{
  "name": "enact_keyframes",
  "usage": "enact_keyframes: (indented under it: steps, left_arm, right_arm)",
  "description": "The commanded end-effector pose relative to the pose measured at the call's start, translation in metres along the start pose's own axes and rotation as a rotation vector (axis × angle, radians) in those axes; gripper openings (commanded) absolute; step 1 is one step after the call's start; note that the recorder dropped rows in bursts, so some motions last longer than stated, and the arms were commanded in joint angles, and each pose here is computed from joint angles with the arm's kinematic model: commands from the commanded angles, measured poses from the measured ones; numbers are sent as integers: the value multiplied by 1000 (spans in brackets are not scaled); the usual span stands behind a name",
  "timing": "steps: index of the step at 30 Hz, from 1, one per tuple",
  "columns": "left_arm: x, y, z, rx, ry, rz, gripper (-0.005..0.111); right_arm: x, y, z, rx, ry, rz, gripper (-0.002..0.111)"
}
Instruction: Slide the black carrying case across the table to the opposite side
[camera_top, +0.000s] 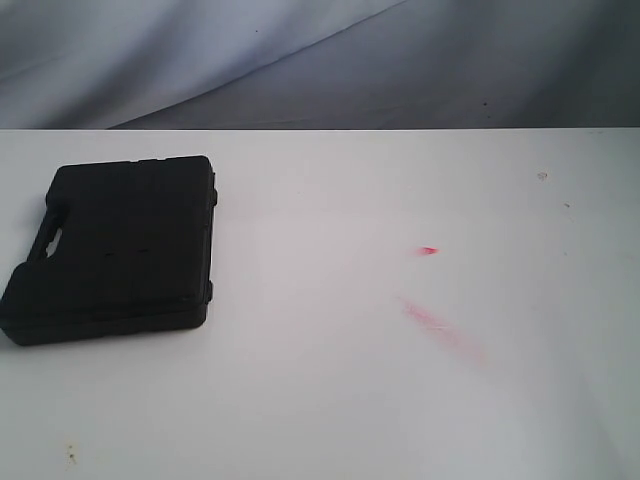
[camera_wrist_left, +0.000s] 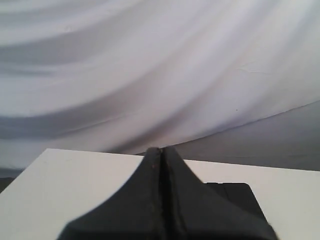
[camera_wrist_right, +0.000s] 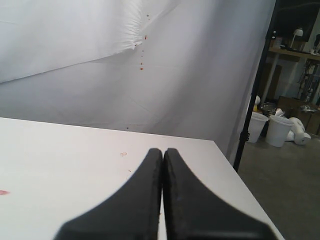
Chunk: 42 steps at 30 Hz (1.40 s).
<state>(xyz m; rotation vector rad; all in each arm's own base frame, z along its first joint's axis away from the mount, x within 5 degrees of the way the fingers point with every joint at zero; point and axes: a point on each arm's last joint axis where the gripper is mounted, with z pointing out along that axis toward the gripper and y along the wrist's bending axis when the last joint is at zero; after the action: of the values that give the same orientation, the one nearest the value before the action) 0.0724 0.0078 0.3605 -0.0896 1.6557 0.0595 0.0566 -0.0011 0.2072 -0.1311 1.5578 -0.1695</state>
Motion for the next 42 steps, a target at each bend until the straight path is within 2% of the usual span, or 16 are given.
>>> enact_keyframes:
  steps: [1, 6, 10, 12, 14, 17, 22, 30, 34, 37, 42]
  left_arm:
    - [23, 2, -33, 7, -68, 59, 0]
    - [47, 4, -57, 6, -157, 53, 0]
    - [72, -1, -49, 61, 4, -15, 0]
    - [76, -5, -46, 107, 0, 35, 0]
    - [80, -10, -44, 158, -7, 7, 0]
    - [87, -11, -38, 164, -17, 23, 0]
    - [87, -15, -35, 212, -65, -120, 0]
    - [96, -14, -32, 203, -29, -87, 0]
    - [109, -14, -24, 196, -29, -130, 0]
    - [121, -12, -19, 176, -18, -121, 0]
    - [127, -7, -14, 119, -38, -169, 0]
  right_arm:
    - [1, 0, 0, -1, 1, 3, 0]
    - [1, 0, 0, -1, 1, 3, 0]
    - [1, 0, 0, -1, 1, 2, 0]
    - [1, 0, 0, -1, 1, 2, 0]
    - [1, 0, 0, -1, 1, 2, 0]
    - [1, 0, 0, -1, 1, 2, 0]
    - [1, 0, 0, -1, 1, 2, 0]
    - [1, 0, 0, -1, 1, 2, 0]
    - [1, 0, 0, -1, 1, 2, 0]
    - [1, 0, 0, -1, 1, 2, 0]
    - [1, 0, 0, -1, 1, 2, 0]
